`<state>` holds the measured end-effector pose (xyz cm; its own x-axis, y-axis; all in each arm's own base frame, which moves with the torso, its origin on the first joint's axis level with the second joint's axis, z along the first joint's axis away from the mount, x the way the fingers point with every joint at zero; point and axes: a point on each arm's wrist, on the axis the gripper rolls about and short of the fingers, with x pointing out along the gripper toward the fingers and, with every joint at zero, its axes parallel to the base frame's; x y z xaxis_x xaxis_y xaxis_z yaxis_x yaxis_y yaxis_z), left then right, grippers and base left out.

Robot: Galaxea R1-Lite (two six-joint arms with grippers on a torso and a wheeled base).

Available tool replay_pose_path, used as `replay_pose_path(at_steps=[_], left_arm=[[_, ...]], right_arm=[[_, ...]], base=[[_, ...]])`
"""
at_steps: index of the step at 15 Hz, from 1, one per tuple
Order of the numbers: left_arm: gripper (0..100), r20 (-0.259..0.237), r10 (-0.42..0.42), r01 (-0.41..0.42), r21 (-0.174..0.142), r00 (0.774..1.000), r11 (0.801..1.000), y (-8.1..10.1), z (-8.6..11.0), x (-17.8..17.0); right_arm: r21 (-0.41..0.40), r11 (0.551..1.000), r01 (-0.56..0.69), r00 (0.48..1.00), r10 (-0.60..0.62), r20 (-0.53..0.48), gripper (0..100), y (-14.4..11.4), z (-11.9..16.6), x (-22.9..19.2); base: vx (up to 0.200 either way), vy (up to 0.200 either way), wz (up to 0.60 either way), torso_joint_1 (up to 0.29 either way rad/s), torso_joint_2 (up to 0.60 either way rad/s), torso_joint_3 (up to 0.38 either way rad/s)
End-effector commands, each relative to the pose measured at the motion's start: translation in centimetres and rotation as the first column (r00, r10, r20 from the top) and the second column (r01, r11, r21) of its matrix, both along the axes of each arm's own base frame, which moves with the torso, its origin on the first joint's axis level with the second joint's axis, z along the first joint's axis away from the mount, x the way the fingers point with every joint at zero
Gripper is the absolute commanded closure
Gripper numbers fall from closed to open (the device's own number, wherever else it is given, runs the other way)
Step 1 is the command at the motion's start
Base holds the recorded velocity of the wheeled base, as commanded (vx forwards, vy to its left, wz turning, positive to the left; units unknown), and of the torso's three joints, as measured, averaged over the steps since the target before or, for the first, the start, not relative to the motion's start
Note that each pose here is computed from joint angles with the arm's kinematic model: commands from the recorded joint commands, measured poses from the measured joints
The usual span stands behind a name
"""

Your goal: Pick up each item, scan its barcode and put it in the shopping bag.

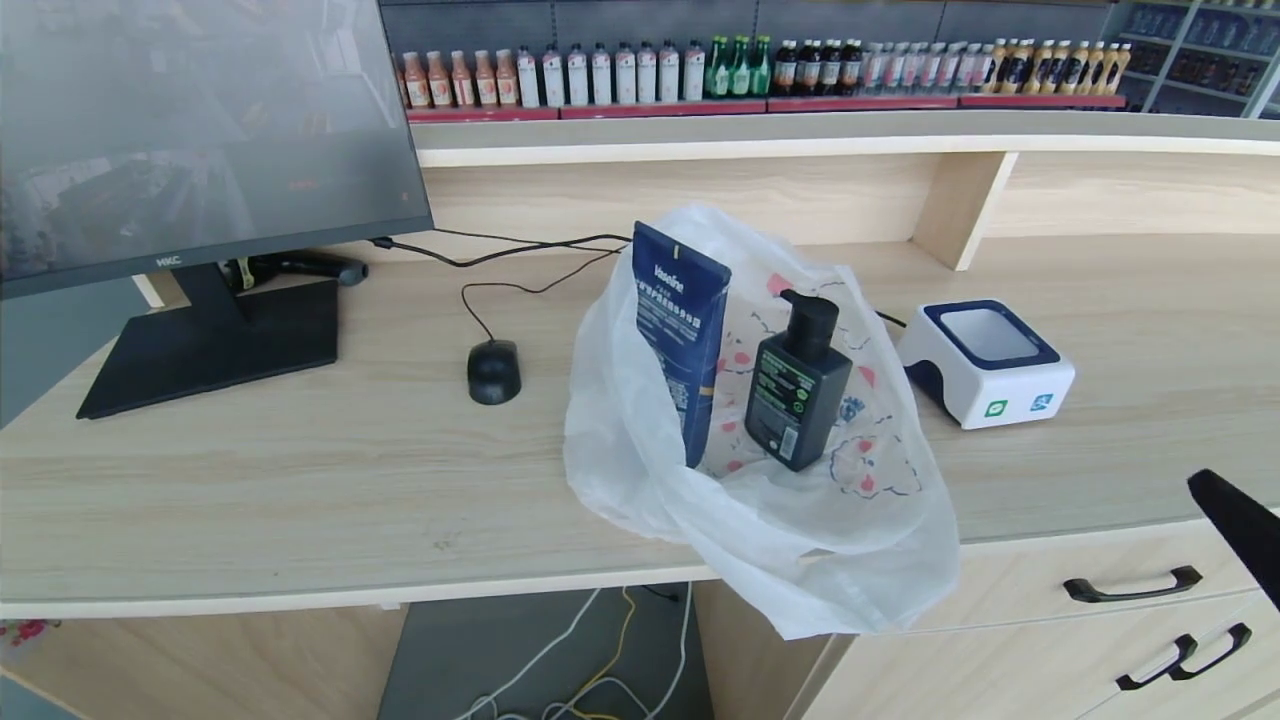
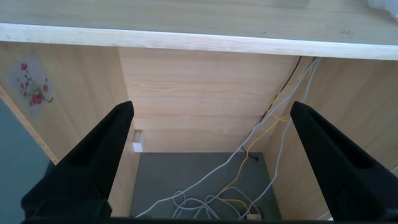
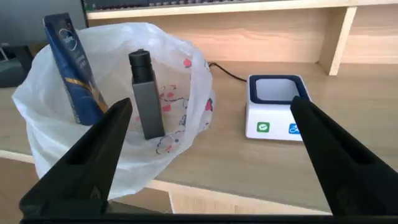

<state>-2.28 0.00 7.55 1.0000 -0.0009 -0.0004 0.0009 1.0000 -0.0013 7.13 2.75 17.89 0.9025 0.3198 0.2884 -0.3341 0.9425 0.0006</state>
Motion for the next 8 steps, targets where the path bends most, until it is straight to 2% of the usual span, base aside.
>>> replay_pose_path(at_steps=[1, 2, 4, 8], left_arm=[[0, 0.000, -0.001, 0.001, 0.000, 1.000, 1.000, 0.0, 0.0, 0.0], [0, 0.000, -0.001, 0.001, 0.000, 1.000, 1.000, 0.0, 0.0, 0.0], [0, 0.000, -0.001, 0.001, 0.000, 1.000, 1.000, 0.0, 0.0, 0.0], [0, 0.000, 0.001, -0.001, 0.000, 1.000, 1.000, 0.0, 0.0, 0.0]], right_arm=[[0.004, 1.000, 0.022, 1.000, -0.022, -0.017, 0, -3.0, -2.9, -7.5], [-0.020, 1.000, 0.022, 0.997, -0.024, -0.069, 0, -3.4, -3.2, -8.4], [-0.065, 0.998, 0.012, 0.989, -0.021, -0.144, 0, -3.6, -5.9, -9.0], [-0.164, 0.984, -0.067, 0.984, 0.038, -0.176, 0, -3.4, -9.1, -9.0]], base=[[0.000, 0.000, 0.00, 0.000, 0.00, 0.000], [0.000, 0.000, 0.00, 0.000, 0.00, 0.000], [0.000, 0.000, 0.00, 0.000, 0.00, 0.000], [0.000, 0.000, 0.00, 0.000, 0.00, 0.000]])
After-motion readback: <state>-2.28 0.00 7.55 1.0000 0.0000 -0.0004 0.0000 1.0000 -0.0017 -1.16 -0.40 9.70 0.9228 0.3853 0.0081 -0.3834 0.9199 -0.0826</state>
